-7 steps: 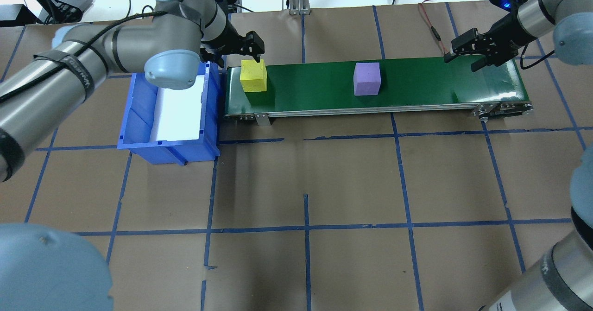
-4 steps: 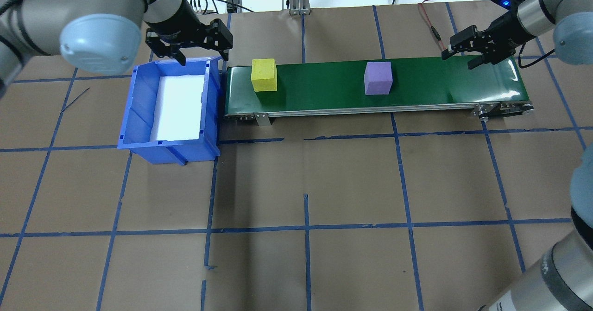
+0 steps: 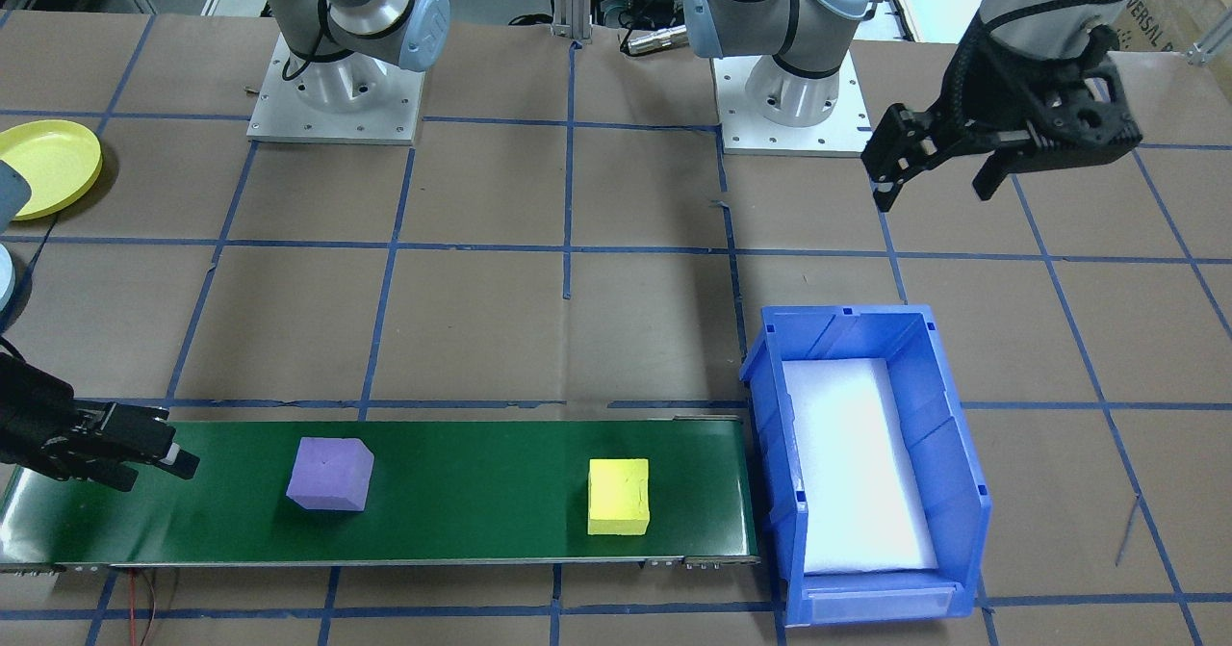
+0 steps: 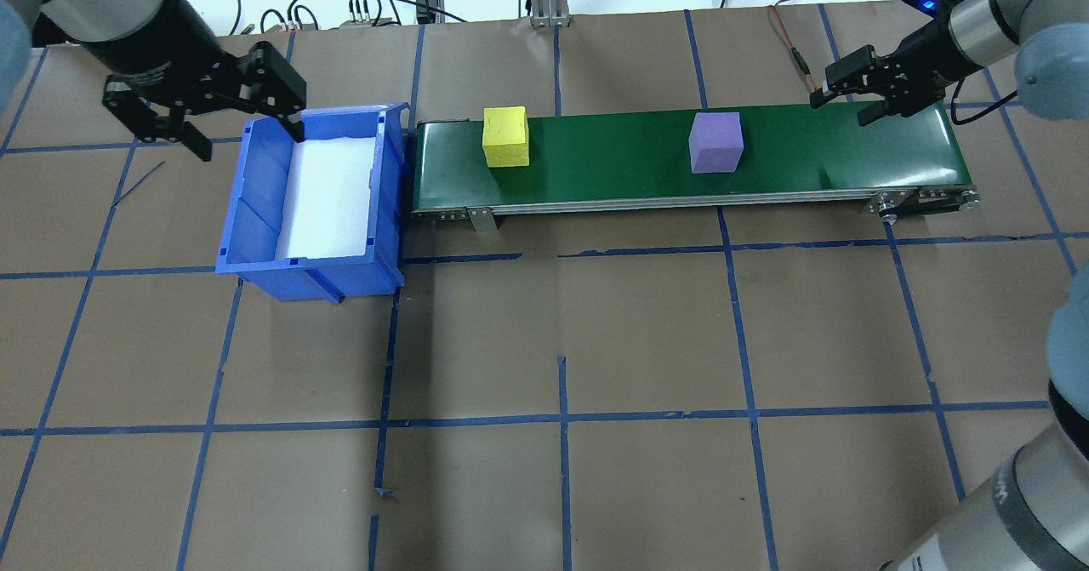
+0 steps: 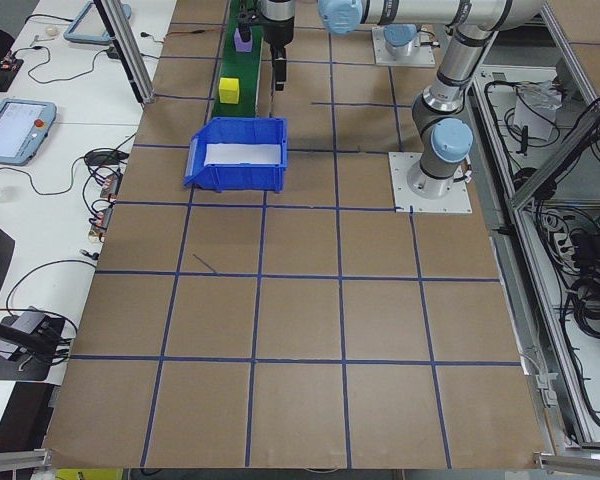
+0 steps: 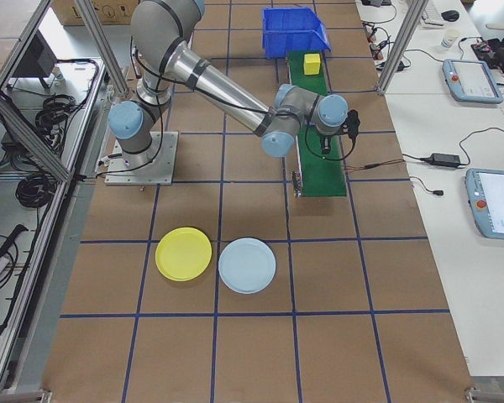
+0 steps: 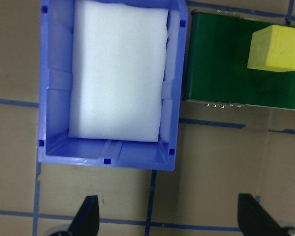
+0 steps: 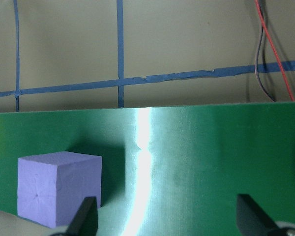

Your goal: Move block left to right into plate

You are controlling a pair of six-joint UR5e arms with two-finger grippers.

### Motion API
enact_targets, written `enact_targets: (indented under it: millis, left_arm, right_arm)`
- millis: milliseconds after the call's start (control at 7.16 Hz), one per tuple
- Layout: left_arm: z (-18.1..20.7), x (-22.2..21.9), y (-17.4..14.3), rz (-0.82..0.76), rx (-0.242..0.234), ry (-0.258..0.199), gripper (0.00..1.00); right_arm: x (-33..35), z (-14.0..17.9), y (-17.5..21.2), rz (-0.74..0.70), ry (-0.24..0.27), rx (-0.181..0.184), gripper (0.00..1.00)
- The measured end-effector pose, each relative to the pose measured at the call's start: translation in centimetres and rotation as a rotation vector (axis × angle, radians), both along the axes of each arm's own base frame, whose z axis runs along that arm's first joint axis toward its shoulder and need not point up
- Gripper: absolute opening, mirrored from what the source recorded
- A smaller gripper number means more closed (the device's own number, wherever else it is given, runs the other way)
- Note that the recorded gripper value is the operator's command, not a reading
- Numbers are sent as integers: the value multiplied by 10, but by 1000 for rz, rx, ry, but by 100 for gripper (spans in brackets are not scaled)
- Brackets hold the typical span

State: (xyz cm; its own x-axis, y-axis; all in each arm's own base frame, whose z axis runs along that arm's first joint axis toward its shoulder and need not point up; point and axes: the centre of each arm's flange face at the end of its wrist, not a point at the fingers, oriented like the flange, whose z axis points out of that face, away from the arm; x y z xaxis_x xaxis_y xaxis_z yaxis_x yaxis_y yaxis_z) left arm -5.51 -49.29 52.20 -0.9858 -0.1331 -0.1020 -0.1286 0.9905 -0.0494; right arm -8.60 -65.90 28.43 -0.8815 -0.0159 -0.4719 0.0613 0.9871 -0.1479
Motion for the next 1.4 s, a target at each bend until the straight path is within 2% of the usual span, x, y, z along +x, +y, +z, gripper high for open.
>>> enact_targets:
  millis: [140,419,838,1117,1397]
  left_arm:
    - [4,6,5,1,1,-19,100]
    - [7,-1,12,4,-8,66,100]
    - [17,-10,17,26,-26,137,100]
    - [14,-6,17,28,-29,140,100]
    - [12,0,7,30,-71,137,100]
  right_arm:
    - [0,0,0,0,0,0,100]
    - [0,-1,0,1,0,1,100]
    - [0,-3,0,1,-1,4,100]
    - [-1,-6,-1,3,13,-2,100]
    - [-1,-9,0,4,19,-2,100]
